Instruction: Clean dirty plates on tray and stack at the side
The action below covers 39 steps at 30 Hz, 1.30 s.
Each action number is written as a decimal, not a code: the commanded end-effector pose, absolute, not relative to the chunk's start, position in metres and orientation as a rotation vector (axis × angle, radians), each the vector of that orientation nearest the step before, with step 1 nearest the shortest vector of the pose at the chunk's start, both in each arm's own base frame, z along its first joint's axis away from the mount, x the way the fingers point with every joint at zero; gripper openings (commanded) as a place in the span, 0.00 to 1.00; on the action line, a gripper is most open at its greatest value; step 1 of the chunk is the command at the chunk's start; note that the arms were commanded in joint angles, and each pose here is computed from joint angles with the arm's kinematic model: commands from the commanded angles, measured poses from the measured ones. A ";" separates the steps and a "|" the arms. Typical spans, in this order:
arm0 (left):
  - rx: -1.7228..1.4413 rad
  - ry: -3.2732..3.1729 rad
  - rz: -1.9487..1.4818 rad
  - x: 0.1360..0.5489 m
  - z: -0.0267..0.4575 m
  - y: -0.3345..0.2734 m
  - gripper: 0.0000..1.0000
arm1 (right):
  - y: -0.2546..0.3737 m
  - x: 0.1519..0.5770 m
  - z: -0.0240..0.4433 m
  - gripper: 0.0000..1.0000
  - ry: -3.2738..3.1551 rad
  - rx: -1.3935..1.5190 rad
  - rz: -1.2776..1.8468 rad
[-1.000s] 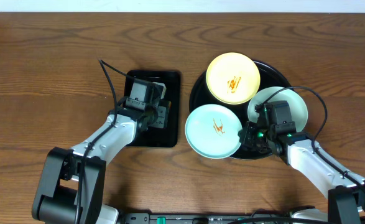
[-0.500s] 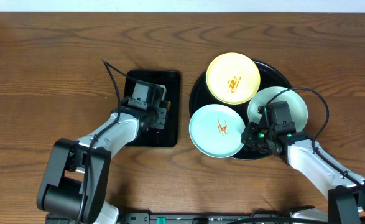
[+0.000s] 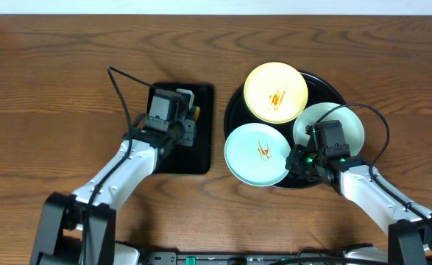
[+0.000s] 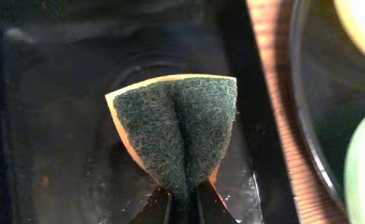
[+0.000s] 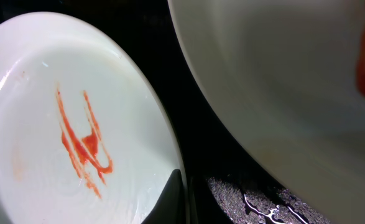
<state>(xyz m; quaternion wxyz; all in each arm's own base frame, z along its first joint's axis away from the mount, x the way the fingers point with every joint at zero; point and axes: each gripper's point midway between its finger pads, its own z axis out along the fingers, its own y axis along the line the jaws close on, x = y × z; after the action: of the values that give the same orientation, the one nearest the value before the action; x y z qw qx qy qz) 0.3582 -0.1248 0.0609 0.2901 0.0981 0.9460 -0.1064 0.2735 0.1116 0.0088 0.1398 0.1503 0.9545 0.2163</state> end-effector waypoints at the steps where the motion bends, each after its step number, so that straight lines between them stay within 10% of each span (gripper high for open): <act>1: 0.236 2.472 -0.284 0.367 0.079 -0.126 0.07 | 0.113 0.278 0.012 0.01 2.748 0.446 0.625; 39: 0.018 2.514 -0.459 0.374 0.034 -0.180 0.07 | 0.114 0.278 0.012 0.01 2.749 0.443 0.636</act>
<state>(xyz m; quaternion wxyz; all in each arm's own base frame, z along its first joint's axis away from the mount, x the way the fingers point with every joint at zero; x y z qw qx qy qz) 0.3626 -0.1753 0.0249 0.2673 0.0155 0.9493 -0.1649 0.2734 0.1117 0.0088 0.1397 0.1504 0.9545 0.2165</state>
